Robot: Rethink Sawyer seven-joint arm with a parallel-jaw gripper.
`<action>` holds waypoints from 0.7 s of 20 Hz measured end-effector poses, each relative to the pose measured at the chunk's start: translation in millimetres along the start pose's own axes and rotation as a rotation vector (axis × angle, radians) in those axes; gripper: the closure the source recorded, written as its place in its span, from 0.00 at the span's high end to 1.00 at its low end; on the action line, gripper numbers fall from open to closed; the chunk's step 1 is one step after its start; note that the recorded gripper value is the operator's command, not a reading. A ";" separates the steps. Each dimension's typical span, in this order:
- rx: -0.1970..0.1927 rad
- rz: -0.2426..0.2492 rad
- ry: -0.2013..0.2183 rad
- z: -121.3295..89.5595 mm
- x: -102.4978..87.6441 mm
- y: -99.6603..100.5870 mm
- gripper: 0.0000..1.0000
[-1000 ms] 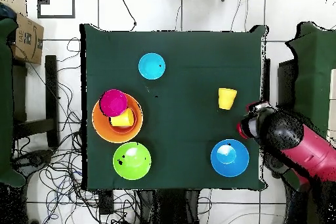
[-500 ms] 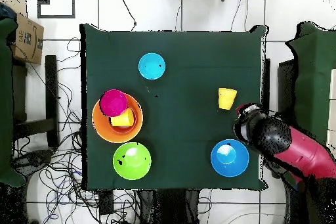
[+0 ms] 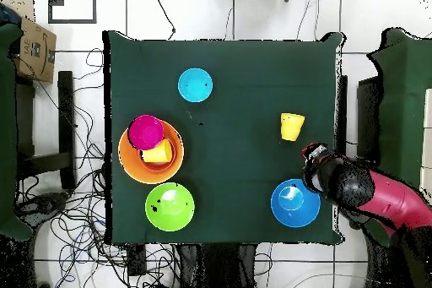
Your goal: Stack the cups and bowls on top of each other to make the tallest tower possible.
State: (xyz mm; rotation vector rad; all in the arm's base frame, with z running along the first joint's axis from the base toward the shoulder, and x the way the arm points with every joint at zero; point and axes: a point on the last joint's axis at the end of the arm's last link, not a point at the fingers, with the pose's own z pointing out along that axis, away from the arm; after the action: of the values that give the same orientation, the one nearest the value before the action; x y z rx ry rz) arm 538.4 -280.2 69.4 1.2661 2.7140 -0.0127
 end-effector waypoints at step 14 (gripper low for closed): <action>-0.089 -0.266 0.083 65.8 35.0 -5.8 1.00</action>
State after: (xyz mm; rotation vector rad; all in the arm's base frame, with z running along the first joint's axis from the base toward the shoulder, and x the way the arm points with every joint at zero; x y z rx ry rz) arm 520.3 -261.8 -0.7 0.8942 2.8966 0.1328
